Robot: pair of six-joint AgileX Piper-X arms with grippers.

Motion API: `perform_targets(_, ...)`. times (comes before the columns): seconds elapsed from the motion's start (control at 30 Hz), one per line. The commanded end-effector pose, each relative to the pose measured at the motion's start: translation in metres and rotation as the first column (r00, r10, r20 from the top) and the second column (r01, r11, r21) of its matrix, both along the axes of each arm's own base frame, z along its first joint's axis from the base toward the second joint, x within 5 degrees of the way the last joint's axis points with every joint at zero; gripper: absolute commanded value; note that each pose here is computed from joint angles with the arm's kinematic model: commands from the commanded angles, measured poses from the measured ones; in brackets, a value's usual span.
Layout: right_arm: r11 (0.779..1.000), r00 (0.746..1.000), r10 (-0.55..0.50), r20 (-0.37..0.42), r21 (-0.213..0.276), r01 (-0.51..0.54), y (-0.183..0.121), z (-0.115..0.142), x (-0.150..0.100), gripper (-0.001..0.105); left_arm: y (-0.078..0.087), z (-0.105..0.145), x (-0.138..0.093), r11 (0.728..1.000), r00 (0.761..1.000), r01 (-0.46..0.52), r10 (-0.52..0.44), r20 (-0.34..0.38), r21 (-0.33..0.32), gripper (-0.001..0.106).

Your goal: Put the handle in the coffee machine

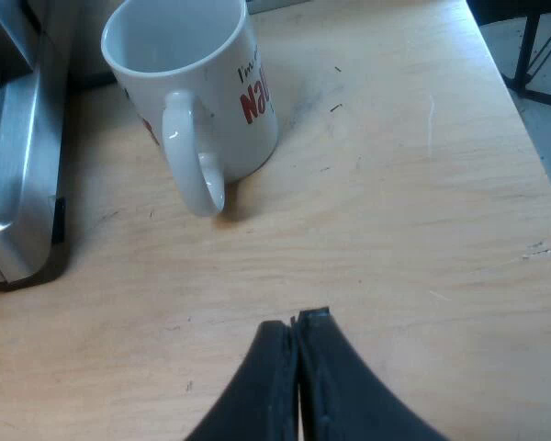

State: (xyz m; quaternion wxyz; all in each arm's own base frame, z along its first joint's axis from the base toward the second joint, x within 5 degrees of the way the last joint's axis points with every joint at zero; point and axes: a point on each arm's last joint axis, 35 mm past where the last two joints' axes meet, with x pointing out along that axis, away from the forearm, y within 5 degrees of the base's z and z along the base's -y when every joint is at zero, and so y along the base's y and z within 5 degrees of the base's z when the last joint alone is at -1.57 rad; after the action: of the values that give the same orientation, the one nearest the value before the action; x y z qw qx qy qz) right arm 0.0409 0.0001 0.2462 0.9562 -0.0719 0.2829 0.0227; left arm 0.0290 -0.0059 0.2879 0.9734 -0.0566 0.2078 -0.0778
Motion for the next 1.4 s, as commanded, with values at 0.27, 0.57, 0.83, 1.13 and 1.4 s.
perform_targets(0.27, 1.0, 1.0, -0.002, -0.001, -0.003, 0.002, -0.0001, 0.001, 0.0006, 0.0, -0.0005, 0.0009, 0.0025, 1.0, 1.0, 0.017, -0.017, 0.004, 0.019, 0.0)
perform_targets(0.57, 1.0, 1.0, -0.002, -0.001, -0.003, 0.002, -0.0001, 0.001, 0.0006, 0.0, -0.0009, 0.0001, 0.0037, 1.0, 1.0, 0.026, -0.026, 0.009, 0.018, 0.055)
perform_targets(0.83, 1.0, 1.0, 0.003, -0.001, -0.01, -0.003, -0.0001, 0.001, 0.0006, 0.012, -0.0009, 0.0, 0.0042, 1.0, 1.0, 0.026, -0.026, 0.012, 0.017, 0.055)
perform_targets(1.13, 1.0, 1.0, 0.001, -0.001, -0.007, -0.002, -0.0001, 0.001, 0.0006, 0.036, -0.0009, 0.0, 0.0042, 1.0, 1.0, 0.026, -0.026, 0.012, 0.017, 0.055)
perform_targets(1.4, 0.998, 0.999, -0.032, -0.002, 0.062, 0.032, 0.0002, 0.001, 0.0006, 0.036, -0.0009, 0.0, 0.0042, 0.999, 1.0, 0.028, -0.028, 0.013, 0.022, 0.055)
